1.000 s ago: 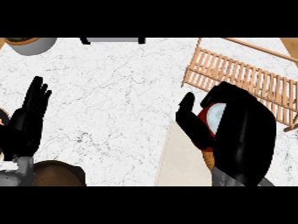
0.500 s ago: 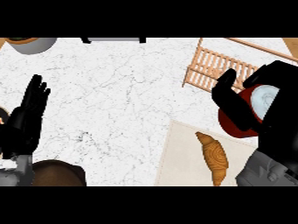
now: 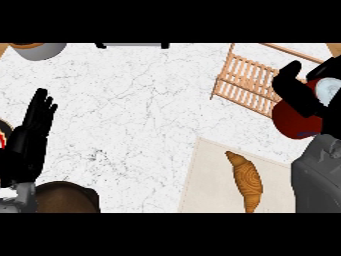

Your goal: Pick the can from the placemat and place it in the tiered shelf

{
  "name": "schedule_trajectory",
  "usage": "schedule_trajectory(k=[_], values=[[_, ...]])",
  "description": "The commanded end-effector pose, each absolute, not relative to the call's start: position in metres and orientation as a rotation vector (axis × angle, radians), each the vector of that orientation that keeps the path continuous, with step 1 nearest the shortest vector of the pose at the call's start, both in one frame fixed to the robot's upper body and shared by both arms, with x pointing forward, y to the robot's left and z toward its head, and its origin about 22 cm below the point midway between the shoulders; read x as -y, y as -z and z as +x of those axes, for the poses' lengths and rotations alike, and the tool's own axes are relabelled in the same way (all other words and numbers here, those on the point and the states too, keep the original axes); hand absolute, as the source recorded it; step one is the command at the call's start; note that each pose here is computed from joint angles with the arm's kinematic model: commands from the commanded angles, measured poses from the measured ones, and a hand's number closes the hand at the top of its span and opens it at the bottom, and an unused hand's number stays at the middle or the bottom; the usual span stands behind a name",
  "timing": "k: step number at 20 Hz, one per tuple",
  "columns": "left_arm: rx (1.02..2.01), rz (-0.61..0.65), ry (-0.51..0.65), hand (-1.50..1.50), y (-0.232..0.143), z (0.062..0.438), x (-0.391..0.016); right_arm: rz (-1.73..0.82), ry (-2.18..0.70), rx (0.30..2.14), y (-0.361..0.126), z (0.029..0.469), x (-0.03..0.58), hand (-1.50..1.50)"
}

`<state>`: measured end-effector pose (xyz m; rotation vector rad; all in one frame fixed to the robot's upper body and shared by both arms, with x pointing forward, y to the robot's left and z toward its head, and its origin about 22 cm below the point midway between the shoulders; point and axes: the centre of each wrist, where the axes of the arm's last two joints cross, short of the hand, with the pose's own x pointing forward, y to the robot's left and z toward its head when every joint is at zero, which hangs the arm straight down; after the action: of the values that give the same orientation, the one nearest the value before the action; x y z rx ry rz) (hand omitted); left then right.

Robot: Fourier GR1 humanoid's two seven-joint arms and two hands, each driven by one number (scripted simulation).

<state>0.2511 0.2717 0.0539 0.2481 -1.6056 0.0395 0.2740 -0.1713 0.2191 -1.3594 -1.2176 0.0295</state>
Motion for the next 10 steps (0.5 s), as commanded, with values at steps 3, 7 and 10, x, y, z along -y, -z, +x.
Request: schedule_trajectory(k=[3, 7, 10], values=[[1.596, 0.242, -0.035, 0.00, -0.049, 0.254, -0.275, -1.360, 0.077, 1.175, -0.186, 0.311, 0.197, 1.50], [1.601, 0.242, -0.036, 0.00, -0.045, 0.259, -0.267, -1.385, 0.098, 1.211, -0.168, 0.324, 0.220, 1.50], [1.617, 0.251, -0.046, 0.00, -0.073, 0.258, -0.265, -1.361, 0.085, 1.204, -0.163, 0.338, 0.221, 1.50]])
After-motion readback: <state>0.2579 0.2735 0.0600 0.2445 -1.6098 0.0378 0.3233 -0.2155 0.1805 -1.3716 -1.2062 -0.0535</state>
